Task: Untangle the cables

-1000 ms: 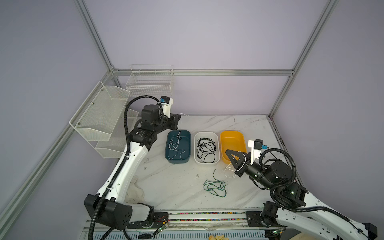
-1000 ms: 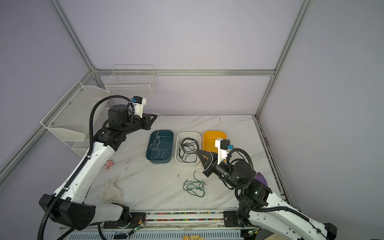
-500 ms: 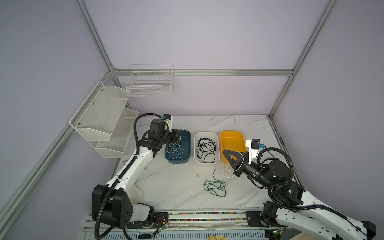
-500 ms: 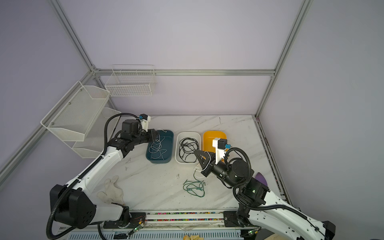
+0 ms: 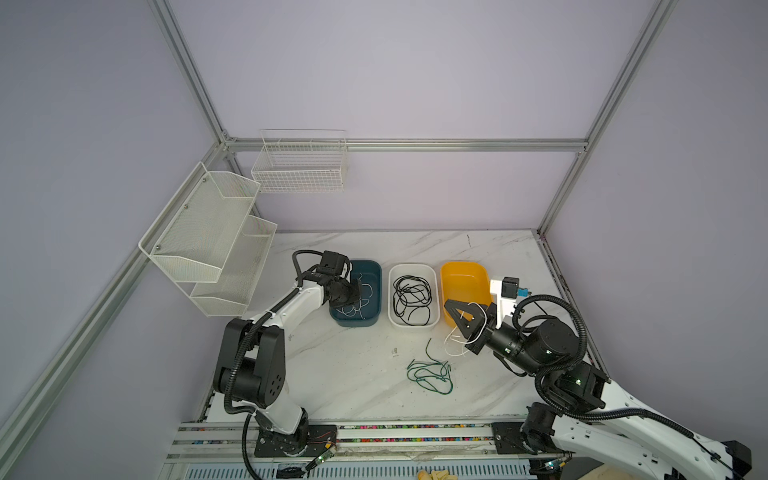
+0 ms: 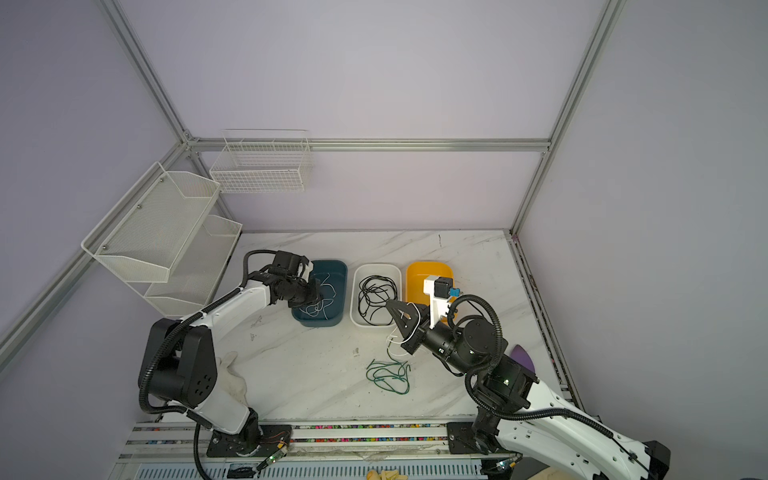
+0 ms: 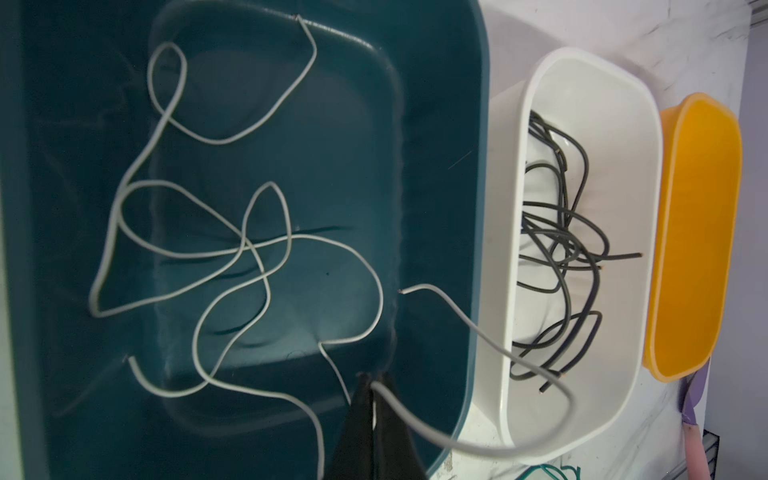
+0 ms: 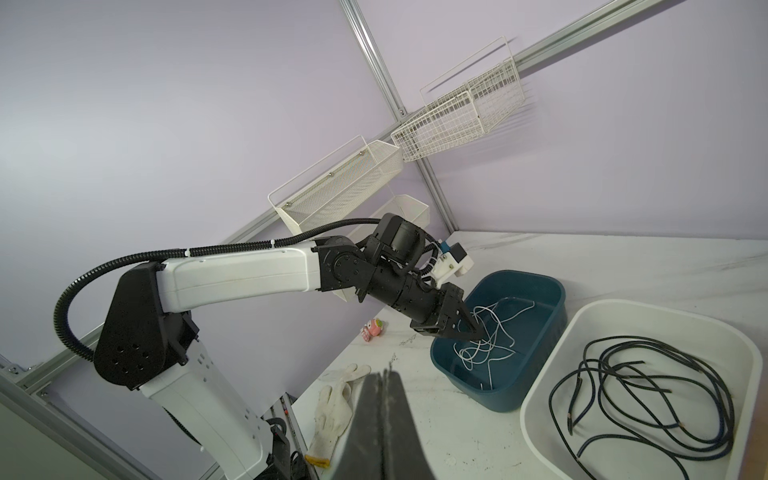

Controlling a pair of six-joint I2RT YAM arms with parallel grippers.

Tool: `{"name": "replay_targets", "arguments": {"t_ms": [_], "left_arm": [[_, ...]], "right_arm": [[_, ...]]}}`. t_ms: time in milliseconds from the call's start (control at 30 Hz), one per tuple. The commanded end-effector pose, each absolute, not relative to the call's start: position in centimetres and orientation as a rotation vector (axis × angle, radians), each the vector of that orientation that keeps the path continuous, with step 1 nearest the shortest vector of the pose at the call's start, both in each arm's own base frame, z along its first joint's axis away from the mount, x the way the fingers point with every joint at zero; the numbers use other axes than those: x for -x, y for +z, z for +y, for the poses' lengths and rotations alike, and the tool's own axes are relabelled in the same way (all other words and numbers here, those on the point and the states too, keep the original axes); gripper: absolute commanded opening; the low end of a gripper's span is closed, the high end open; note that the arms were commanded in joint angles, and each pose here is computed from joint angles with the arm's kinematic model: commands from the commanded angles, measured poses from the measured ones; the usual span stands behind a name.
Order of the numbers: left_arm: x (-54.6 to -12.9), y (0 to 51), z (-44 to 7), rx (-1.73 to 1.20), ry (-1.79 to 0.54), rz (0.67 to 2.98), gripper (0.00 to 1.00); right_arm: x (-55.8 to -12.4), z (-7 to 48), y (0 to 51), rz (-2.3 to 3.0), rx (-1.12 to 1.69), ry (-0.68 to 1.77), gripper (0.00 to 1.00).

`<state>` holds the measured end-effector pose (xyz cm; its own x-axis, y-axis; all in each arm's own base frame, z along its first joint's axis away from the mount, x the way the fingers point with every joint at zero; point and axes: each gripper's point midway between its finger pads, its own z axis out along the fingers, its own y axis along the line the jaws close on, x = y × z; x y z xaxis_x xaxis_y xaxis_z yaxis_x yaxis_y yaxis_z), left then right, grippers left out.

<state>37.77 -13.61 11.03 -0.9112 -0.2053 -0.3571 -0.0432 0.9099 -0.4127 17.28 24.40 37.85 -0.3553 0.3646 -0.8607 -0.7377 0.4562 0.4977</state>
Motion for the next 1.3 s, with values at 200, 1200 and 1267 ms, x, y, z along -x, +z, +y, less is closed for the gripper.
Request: {"name": "replay_targets", "arguments": {"t_ms": [200,1200,1267], "left_arm": [[-38.7,15.5,-11.8,0.18,-0.462,2.626,0.29],[-37.8,29.9,-8.6,0.202,-0.432,2.232,0.88],[-36.8,31.1,-7.0,0.258,-0.412,2.16,0.93]], "right_arm": [[-17.0,24.0,38.4,1.534,0.33,1.204,0.0],[-19.7,29.3,37.1,1.638,0.347,1.248,0.0],[-20.6,30.2,36.8,1.667,0.338,1.235,0.0]]}}
